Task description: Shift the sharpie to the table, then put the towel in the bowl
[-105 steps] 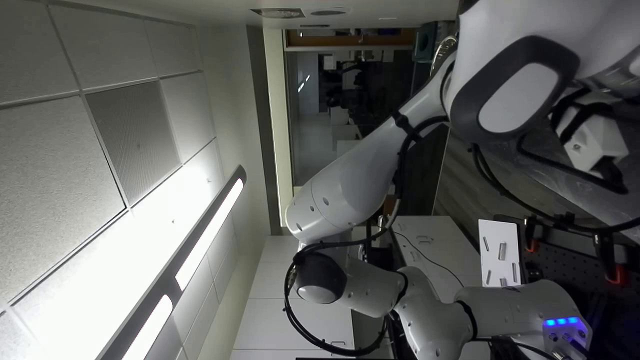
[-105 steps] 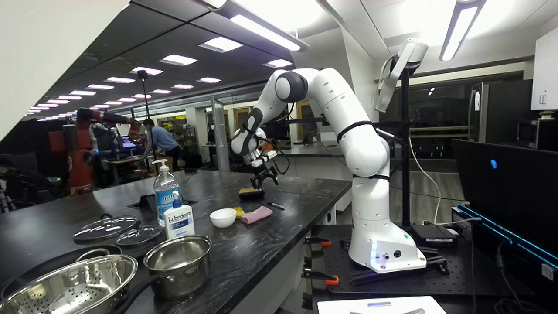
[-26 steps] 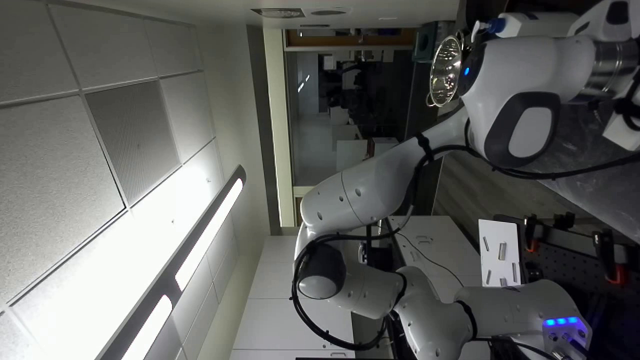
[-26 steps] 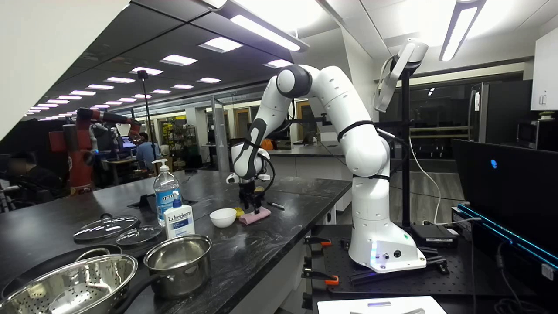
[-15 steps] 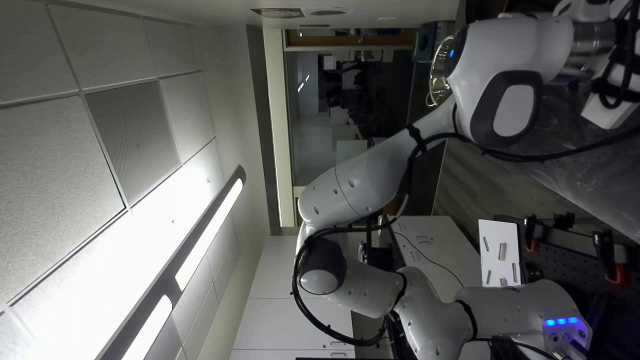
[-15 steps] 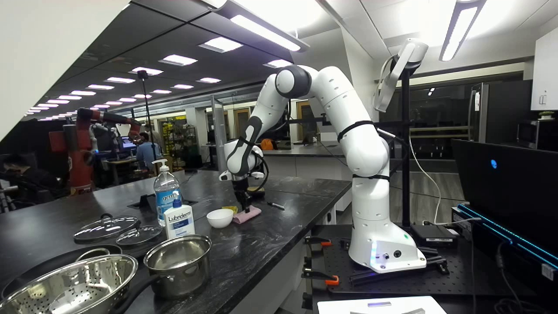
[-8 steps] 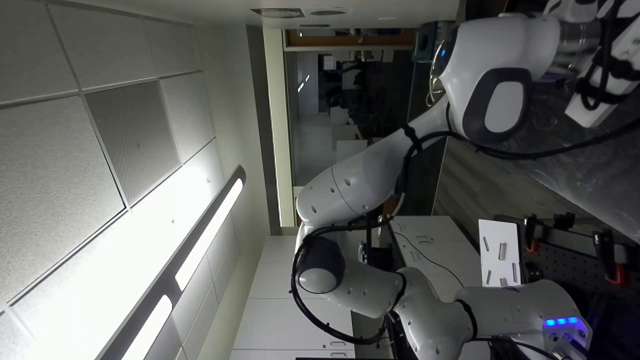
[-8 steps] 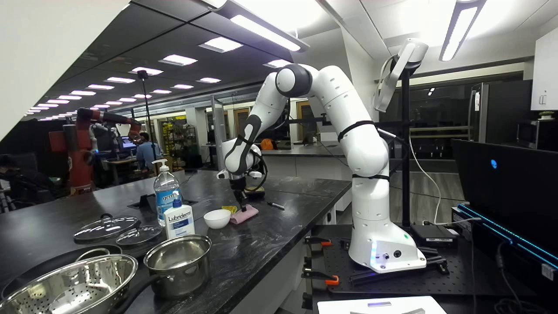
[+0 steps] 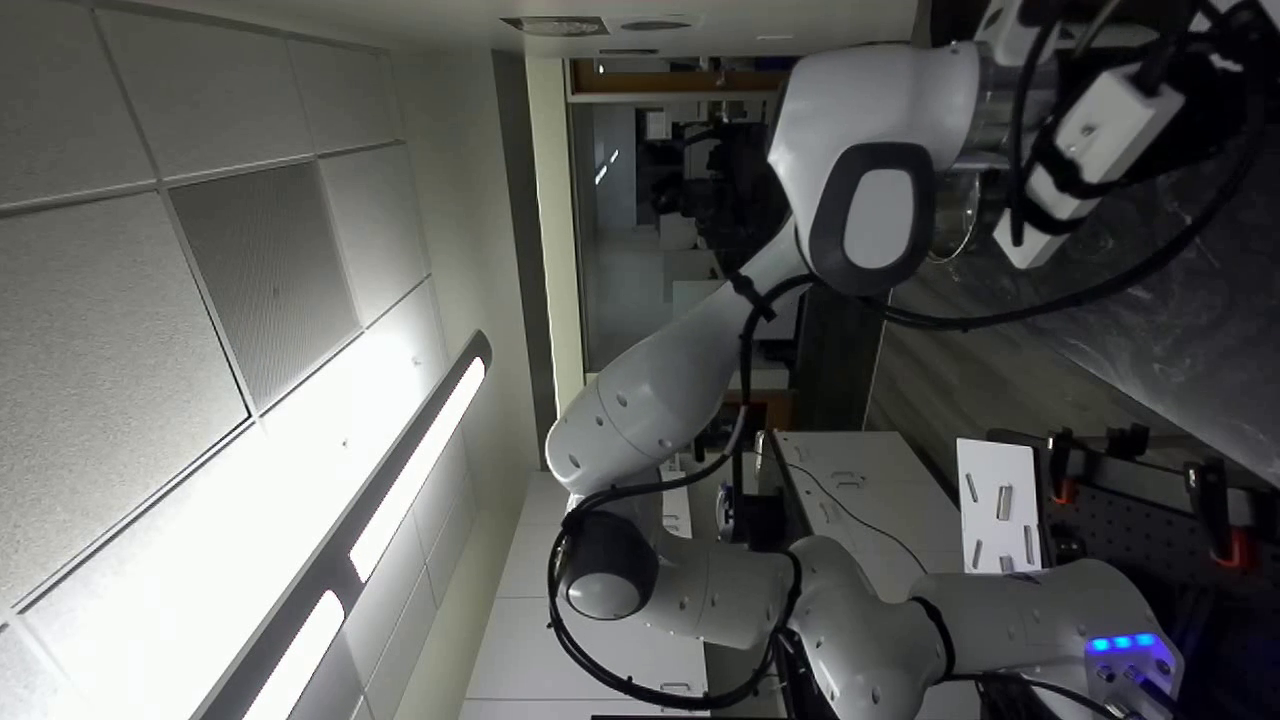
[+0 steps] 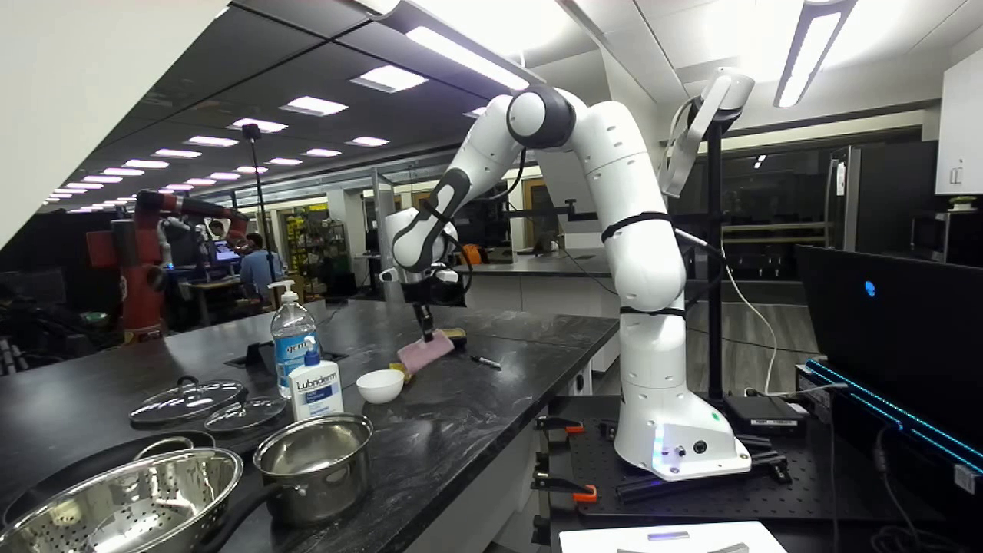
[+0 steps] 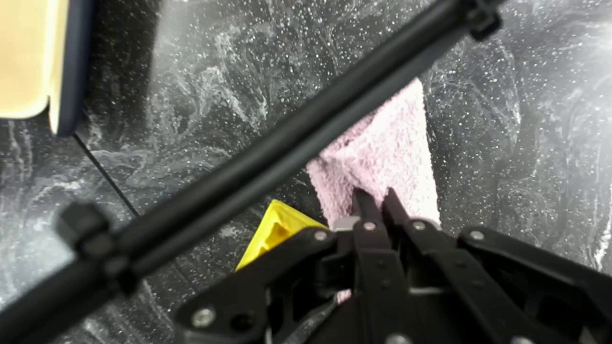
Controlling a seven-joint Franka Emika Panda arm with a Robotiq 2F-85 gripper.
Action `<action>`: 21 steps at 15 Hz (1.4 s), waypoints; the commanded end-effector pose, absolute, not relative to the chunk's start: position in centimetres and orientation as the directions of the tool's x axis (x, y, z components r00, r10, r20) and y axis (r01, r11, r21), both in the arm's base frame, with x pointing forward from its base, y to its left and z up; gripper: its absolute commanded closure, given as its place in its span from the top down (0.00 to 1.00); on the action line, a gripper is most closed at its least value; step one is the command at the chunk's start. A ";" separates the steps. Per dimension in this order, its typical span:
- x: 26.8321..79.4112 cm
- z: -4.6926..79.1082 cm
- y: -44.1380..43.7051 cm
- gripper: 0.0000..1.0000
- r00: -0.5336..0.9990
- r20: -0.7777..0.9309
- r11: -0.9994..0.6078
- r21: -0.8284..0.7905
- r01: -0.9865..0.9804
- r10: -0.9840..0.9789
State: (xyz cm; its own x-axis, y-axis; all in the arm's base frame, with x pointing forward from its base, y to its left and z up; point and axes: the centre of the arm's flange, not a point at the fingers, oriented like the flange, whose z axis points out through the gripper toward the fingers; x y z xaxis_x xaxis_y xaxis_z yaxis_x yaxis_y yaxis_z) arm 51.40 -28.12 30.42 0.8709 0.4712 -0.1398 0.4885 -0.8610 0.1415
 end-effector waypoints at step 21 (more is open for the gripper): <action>53.5 36.6 -19.7 0.02 0.964 -0.063 -0.919 0.292 0.265 0.258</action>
